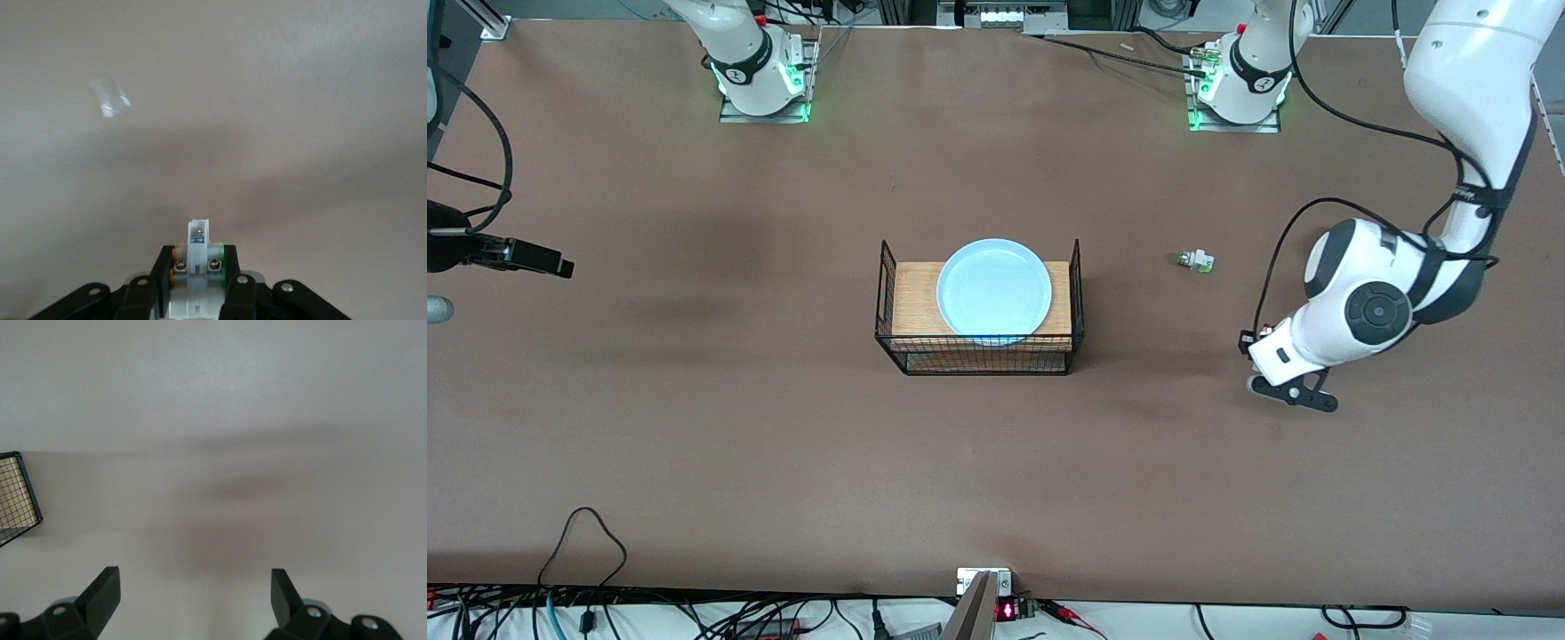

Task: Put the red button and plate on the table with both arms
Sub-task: 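Lower the button onto the table and open the left gripper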

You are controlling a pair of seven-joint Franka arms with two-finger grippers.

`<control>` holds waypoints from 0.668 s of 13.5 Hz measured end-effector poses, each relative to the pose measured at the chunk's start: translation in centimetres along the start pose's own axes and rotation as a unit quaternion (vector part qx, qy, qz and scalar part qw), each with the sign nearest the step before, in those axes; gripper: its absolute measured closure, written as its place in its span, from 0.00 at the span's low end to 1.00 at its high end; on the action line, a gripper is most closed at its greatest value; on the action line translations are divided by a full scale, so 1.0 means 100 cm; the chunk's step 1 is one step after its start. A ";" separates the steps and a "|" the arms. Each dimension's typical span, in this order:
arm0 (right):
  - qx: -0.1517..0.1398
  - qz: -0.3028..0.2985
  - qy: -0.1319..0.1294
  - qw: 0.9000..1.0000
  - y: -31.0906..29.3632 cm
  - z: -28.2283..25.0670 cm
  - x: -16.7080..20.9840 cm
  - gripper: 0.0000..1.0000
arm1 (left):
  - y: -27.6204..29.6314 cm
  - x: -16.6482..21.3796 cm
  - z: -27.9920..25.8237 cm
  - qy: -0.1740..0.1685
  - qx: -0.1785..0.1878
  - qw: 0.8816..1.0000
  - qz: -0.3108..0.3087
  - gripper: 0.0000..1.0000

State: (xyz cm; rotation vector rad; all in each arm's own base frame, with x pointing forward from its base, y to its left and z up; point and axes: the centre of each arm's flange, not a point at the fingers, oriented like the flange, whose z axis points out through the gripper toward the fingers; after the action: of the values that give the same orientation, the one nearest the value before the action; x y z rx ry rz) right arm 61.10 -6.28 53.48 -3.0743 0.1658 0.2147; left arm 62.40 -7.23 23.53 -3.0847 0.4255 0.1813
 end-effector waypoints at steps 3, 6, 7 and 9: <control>-0.029 -0.023 0.024 0.999 -0.024 -0.021 0.000 0.00 | 0.008 -0.007 0.023 0.004 -0.010 1.000 0.006 0.66; -0.031 -0.024 0.029 0.999 -0.025 -0.026 0.000 0.00 | 0.006 -0.008 0.024 0.004 -0.010 1.000 0.003 0.57; -0.031 -0.024 0.028 0.999 -0.025 -0.025 0.001 0.00 | 0.005 -0.008 0.023 0.005 -0.010 1.000 0.002 0.47; -0.031 -0.024 0.025 0.999 -0.025 -0.021 0.003 0.00 | 0.004 -0.008 0.018 0.005 -0.008 1.000 0.001 0.31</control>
State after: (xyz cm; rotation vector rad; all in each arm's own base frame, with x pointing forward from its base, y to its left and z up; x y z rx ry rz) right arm 61.93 -3.97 55.68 -3.1425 0.0881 0.1429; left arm 61.36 -7.34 21.80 -3.1022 0.4311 0.1702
